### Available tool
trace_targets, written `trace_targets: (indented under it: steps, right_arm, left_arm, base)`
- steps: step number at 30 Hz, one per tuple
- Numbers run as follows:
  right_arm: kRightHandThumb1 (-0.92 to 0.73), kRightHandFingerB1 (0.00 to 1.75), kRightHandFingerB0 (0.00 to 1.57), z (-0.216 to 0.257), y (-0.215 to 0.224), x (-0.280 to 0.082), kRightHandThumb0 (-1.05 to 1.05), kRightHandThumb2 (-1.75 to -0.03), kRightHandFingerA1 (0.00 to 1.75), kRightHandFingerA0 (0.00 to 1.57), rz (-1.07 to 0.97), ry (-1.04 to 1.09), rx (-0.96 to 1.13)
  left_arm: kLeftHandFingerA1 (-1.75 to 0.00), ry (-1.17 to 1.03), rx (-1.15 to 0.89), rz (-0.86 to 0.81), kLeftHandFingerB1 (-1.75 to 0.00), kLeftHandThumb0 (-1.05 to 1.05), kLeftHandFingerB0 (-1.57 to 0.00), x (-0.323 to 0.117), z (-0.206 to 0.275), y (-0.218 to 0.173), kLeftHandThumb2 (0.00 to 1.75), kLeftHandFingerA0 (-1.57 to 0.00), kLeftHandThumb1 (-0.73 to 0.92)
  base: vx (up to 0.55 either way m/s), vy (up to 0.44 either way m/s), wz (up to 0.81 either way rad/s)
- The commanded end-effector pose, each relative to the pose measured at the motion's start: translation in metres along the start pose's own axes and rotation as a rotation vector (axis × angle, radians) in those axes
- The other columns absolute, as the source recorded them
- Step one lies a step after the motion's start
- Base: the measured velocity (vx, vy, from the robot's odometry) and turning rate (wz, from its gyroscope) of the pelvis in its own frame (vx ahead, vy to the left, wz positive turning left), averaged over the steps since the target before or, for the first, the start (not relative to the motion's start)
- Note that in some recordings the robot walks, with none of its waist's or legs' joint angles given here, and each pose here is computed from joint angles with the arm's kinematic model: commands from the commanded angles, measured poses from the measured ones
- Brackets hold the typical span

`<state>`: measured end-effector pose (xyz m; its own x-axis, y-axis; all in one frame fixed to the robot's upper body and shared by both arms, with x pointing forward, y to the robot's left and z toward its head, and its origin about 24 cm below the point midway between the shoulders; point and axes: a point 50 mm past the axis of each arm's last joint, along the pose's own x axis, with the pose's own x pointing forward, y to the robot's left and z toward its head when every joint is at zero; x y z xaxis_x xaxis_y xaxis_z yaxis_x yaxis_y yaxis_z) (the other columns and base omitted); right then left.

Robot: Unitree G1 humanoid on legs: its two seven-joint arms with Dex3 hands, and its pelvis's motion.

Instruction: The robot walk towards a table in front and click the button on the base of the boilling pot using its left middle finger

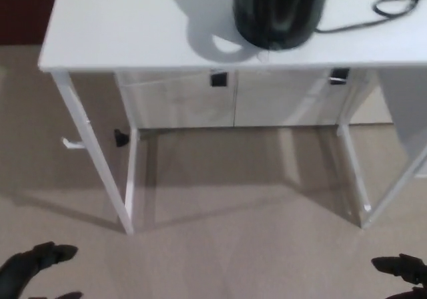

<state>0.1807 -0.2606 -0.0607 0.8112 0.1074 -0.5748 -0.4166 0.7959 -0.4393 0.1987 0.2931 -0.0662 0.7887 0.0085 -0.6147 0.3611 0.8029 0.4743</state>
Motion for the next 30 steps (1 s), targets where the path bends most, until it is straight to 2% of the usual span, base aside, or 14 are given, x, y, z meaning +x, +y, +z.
trace_targets:
  steps: [1,20,30]
  right_arm:
    - [-0.6,0.33,0.31,-0.0037,-0.0043,-0.0012,-0.43,-0.57,0.42,0.58,-0.001,0.018,-0.012]
    - [-0.59,0.33,0.3,-0.0036,-0.0048,0.0002,-0.44,-0.57,0.43,0.59,0.006,0.019,-0.022]
    - [-0.59,0.33,0.3,-0.0029,-0.0057,0.0007,-0.44,-0.58,0.42,0.57,0.018,0.022,-0.024]
  left_arm:
    - [-0.39,0.01,0.005,0.004,-0.32,-0.42,-0.31,-0.0012,-0.0023,0.002,0.57,-0.44,0.55]
    - [-0.4,0.005,0.022,0.002,-0.32,-0.44,-0.31,-0.0012,-0.0015,0.003,0.58,-0.44,0.57]
    - [-0.4,-0.001,0.02,0.007,-0.32,-0.44,-0.32,-0.0006,-0.0009,0.003,0.57,-0.46,0.56]
  base:
    - [0.31,0.071,0.07]
    - [0.22,-0.071,0.13]
    - [0.16,0.124,-0.08]
